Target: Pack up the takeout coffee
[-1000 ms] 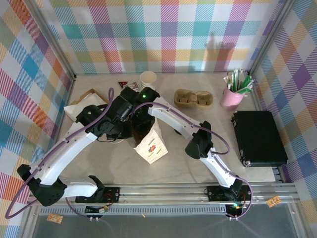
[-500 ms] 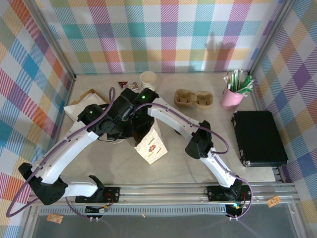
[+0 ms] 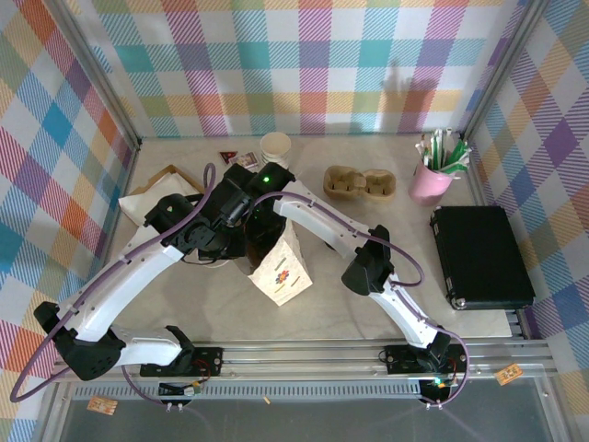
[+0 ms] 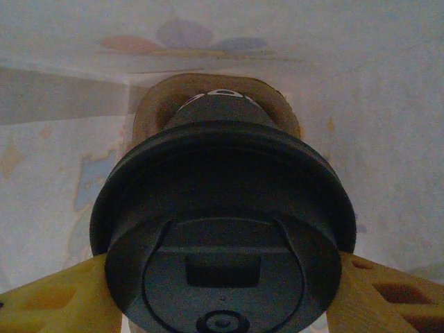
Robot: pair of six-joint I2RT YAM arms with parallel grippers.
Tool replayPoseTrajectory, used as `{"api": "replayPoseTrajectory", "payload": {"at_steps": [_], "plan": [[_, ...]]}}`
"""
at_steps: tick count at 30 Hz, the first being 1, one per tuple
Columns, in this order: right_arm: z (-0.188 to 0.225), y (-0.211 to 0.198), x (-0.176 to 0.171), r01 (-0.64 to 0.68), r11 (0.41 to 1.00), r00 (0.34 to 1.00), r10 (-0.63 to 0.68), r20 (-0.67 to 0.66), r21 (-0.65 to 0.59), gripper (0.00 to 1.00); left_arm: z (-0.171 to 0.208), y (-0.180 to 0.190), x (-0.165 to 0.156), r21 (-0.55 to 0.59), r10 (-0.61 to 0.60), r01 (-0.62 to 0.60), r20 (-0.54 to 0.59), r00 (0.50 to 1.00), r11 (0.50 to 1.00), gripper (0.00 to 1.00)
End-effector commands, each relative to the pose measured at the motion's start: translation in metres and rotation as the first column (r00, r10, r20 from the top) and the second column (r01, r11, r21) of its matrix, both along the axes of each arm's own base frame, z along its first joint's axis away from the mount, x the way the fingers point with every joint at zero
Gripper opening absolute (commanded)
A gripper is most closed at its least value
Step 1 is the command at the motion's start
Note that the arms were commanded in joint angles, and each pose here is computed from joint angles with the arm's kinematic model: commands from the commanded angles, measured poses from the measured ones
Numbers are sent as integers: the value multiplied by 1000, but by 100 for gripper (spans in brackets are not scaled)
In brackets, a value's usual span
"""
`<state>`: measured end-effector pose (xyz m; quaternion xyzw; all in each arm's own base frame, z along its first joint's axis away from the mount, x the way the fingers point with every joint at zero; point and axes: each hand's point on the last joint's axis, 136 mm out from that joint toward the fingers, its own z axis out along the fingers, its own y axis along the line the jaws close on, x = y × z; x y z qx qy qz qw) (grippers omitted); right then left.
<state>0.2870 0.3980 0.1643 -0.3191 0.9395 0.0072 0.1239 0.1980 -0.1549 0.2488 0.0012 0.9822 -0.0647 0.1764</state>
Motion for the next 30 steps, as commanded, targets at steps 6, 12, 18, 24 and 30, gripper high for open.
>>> {"api": "replayPoseTrajectory", "payload": {"at_steps": [6, 12, 18, 24, 30], "plan": [[-21, -7, -16, -40, 995, 997, 34, -63, -91, 47, 5, -7, -9, 12, -107, 107, 13, 994, 994, 0], [-41, -7, -24, -59, 989, 993, 44, -109, -138, 47, 5, -7, -10, 13, -111, 111, 16, 994, 994, 0], [-25, -17, -25, -69, 986, 994, 55, -93, -153, 46, 6, -9, -9, 16, -131, 131, 17, 991, 991, 0], [-15, -24, -31, -82, 984, 992, 66, -106, -158, 47, 8, -6, -9, 27, -136, 136, 22, 990, 990, 0], [-26, -6, -25, -63, 992, 993, 51, -108, -107, 49, 8, -6, -11, 19, -143, 142, 22, 990, 990, 0]]}}
